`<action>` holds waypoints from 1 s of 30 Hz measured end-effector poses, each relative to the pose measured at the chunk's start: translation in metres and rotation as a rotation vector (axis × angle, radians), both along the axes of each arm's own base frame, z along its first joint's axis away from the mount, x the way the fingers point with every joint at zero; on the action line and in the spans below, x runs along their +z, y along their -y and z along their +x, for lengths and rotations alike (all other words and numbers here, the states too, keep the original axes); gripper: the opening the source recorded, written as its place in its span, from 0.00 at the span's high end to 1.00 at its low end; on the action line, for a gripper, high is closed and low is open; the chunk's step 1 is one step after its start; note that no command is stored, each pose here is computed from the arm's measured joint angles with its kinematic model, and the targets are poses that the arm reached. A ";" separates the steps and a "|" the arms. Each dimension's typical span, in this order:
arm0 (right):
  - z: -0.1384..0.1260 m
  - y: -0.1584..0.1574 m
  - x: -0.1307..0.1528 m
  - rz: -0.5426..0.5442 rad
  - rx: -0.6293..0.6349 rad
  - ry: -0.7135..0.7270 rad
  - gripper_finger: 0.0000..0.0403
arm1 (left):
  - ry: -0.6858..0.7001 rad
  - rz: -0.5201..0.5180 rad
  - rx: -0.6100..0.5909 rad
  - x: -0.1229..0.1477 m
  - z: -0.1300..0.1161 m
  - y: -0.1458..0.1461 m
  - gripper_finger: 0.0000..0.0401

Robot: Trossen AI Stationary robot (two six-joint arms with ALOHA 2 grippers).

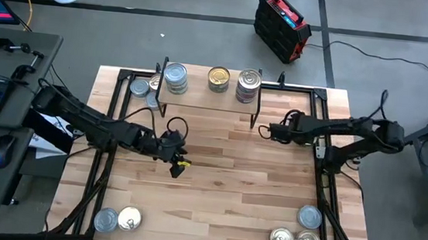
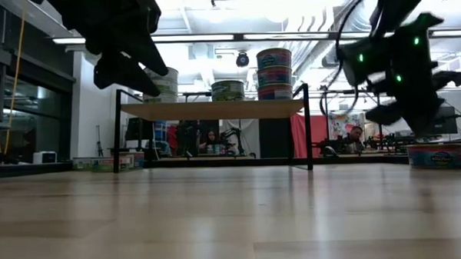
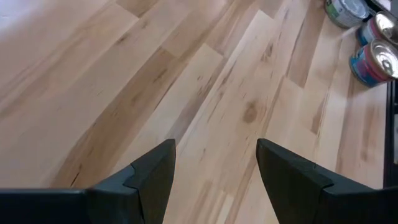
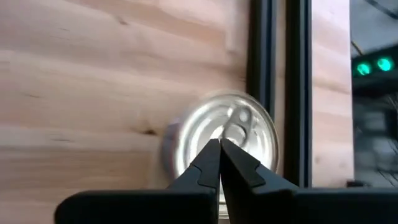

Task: Stack canned seafood by type on shelf
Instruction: Stack the blue pink tuna can on top of the other blue pink tuna cans on the shelf

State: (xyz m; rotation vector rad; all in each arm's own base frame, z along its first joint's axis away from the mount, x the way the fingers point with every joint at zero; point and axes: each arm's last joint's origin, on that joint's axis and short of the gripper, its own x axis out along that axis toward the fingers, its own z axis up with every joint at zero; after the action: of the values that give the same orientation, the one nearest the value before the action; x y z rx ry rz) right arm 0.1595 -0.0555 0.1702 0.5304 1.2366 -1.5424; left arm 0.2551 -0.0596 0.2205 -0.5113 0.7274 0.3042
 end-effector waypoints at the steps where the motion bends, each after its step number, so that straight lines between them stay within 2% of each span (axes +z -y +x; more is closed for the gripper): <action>1: -0.001 0.001 -0.005 0.025 -0.017 -0.010 1.00 | -0.002 -0.002 0.002 0.000 0.000 0.000 0.46; 4: -0.003 0.001 -0.020 0.082 -0.002 -0.019 1.00 | -0.001 -0.011 0.007 0.000 0.000 0.001 0.46; 10: 0.003 -0.008 -0.021 0.081 0.058 0.009 1.00 | -0.003 -0.012 0.001 0.000 -0.001 0.003 0.46; 16: 0.038 -0.028 -0.008 0.139 0.232 0.223 1.00 | -0.028 0.030 -0.008 -0.002 -0.003 0.001 0.46; 22: 0.074 -0.064 0.001 0.271 0.443 0.538 1.00 | -0.018 0.065 0.032 -0.001 -0.001 -0.005 0.46; 30: 0.115 -0.108 -0.013 0.313 0.692 0.796 1.00 | -0.005 0.079 0.050 0.000 0.001 -0.010 0.46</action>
State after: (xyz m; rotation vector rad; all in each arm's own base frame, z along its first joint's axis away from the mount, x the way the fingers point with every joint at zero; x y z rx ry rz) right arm 0.2742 0.0525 0.1569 0.7241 0.8767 -0.4621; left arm 0.2562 -0.0492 0.2202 -0.4546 0.7053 0.3792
